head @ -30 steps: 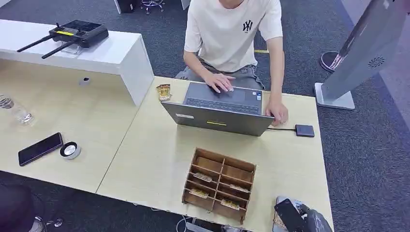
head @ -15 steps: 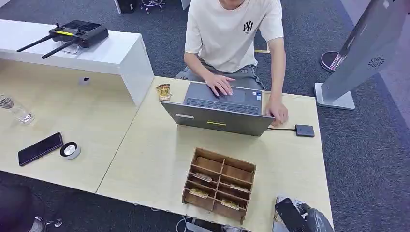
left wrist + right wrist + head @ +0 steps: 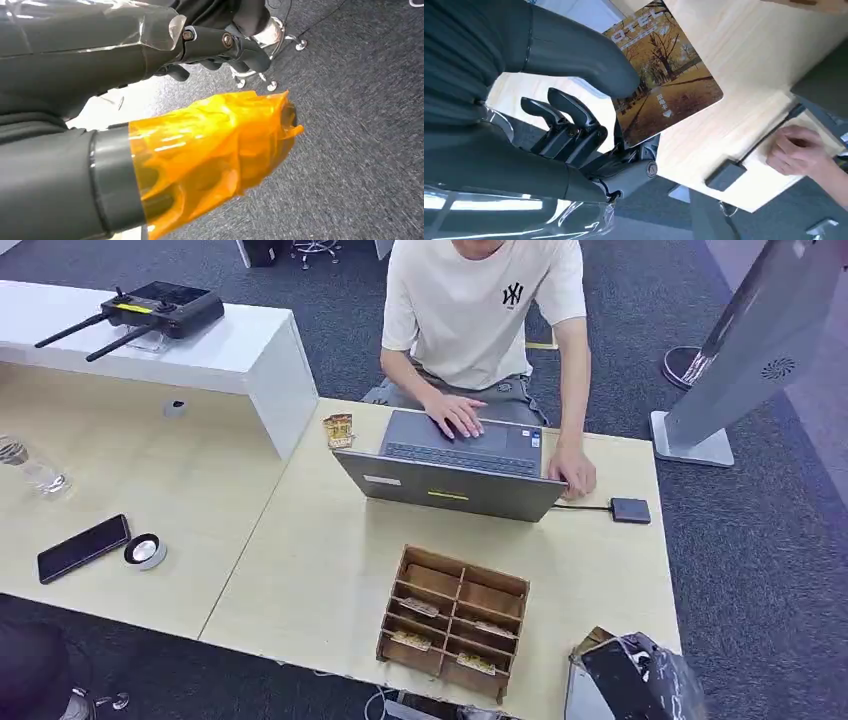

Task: Pass the card to the sensor for recognition and then transmit it.

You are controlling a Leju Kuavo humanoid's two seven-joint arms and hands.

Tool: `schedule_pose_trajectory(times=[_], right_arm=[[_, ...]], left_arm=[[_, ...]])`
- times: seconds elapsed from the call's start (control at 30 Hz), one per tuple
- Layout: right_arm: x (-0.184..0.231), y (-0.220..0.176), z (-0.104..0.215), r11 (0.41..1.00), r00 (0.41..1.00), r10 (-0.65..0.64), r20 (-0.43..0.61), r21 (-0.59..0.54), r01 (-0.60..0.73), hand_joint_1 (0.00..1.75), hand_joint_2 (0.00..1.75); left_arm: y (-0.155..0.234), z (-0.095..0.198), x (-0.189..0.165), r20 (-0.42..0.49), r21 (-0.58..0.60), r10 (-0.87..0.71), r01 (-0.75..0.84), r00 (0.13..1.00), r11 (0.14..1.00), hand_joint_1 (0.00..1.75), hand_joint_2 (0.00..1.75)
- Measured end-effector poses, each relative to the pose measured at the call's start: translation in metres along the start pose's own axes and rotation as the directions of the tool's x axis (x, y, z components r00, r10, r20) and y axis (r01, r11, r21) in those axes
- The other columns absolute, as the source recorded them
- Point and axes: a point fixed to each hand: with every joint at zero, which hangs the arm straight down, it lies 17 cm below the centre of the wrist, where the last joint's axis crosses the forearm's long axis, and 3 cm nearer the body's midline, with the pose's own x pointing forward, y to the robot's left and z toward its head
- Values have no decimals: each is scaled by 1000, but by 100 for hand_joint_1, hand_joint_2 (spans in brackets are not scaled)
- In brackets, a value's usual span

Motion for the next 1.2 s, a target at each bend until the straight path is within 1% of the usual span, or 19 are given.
schedule_pose_trajectory(times=[0.3, 0.4, 0.57, 0.77, 0.83, 0.9, 0.97, 1.07, 1.2], right_arm=[[4, -3, 1, 1000, 1000, -9, 9, -7, 9, 175, 175], [10, -8, 1, 999, 999, -17, 37, -28, 18, 175, 175], [43, -30, 5, 992, 987, -68, 146, -92, 82, 175, 175], [83, -50, 17, 975, 943, -158, 294, -108, 197, 175, 175], [99, -55, 22, 965, 914, -198, 354, -94, 246, 175, 175], [112, -60, 25, 957, 888, -218, 404, -88, 275, 175, 175], [121, -65, 29, 953, 871, -229, 436, -84, 293, 175, 175], [129, -69, 33, 947, 850, -241, 469, -78, 312, 175, 175], [141, -73, 39, 937, 816, -272, 510, -55, 346, 175, 175]], left_arm=[[0, 0, 0, 0, 0, 1, -1, 1000, 1000, 0, 0], [-1, 0, -1, -5, -4, 7, -7, 1000, 1000, 0, 0], [-2, 2, -2, -8, -13, 33, -33, 999, 999, 0, 0], [-1, 3, -2, -4, -13, 63, -64, 998, 998, 0, 0], [14, -10, 17, 36, 42, 98, -100, 995, 994, 0, 0], [16, -25, 26, 53, 67, 107, -110, 993, 992, 0, 0], [12, -31, 28, 62, 73, 98, -103, 993, 992, 0, 0], [-4, -33, 24, 59, 34, 75, -77, 995, 996, 0, 0], [-14, -35, 20, 60, 5, 53, -53, 997, 999, 0, 0]])
